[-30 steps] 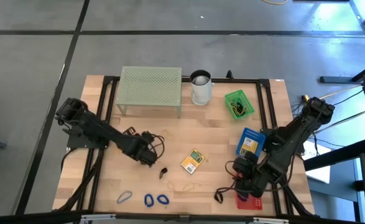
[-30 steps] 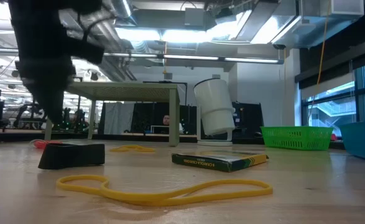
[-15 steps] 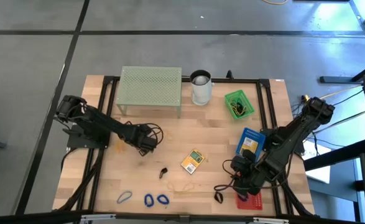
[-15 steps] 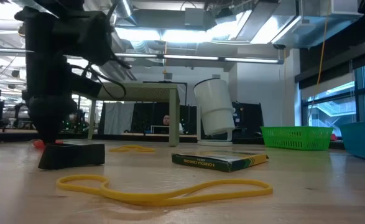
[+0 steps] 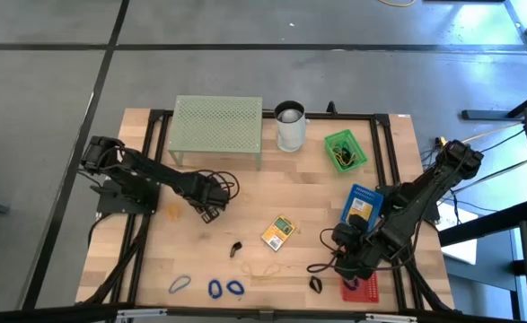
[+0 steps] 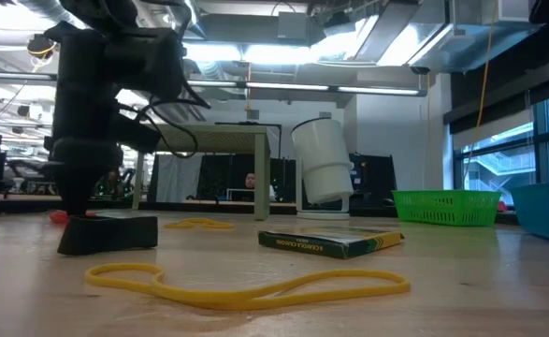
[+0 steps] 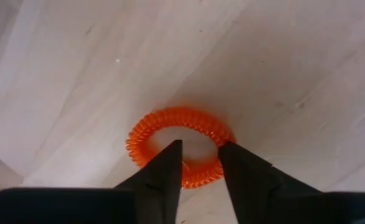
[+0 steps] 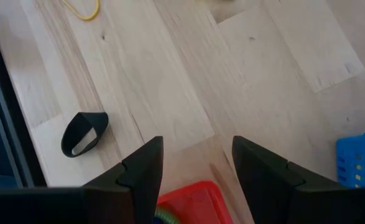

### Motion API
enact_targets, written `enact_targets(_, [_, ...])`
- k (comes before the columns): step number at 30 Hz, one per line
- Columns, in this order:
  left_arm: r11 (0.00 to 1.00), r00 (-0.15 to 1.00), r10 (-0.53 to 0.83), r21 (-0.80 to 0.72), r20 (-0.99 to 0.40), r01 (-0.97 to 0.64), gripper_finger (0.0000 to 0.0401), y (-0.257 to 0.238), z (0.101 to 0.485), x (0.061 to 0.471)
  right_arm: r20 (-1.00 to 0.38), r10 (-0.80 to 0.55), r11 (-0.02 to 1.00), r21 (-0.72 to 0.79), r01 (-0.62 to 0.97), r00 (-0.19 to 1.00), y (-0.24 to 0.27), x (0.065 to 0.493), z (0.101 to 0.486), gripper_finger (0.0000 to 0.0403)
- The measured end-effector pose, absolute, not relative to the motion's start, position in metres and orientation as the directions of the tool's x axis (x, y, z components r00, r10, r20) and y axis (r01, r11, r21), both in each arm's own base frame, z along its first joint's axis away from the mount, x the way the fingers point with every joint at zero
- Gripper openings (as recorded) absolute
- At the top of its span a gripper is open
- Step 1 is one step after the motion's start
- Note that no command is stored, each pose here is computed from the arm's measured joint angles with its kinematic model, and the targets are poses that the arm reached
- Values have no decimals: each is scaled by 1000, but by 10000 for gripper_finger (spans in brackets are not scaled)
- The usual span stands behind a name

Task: Pick & Place Office Desk Supplies
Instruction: Put the orange spiral keychain into the red bin

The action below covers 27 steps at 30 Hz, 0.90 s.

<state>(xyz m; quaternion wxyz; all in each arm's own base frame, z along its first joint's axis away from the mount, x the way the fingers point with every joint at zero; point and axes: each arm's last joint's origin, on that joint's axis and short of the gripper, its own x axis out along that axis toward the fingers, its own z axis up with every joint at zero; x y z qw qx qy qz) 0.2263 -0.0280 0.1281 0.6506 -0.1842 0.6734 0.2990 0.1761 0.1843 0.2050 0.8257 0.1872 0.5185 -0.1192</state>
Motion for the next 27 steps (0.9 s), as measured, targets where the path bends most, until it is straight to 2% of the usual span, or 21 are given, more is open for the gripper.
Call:
enact_targets(7, [758,-63,129,140,-990,-637,17,-29,128,228,-901,-3,901,186,391,434,184,176,205,194])
enact_targets(9, [759,-62,130,139,-990,-636,7,-29,128,228,-901,-3,901,186,391,434,184,176,205,194])
enact_targets(17, [754,-45,150,143,-988,-641,5,-28,130,227,-899,-6,901,184,392,437,184,176,205,194])
enact_targets(27, [752,-27,138,122,-990,-647,62,-28,136,225,-893,-20,901,179,395,449,184,177,205,194])
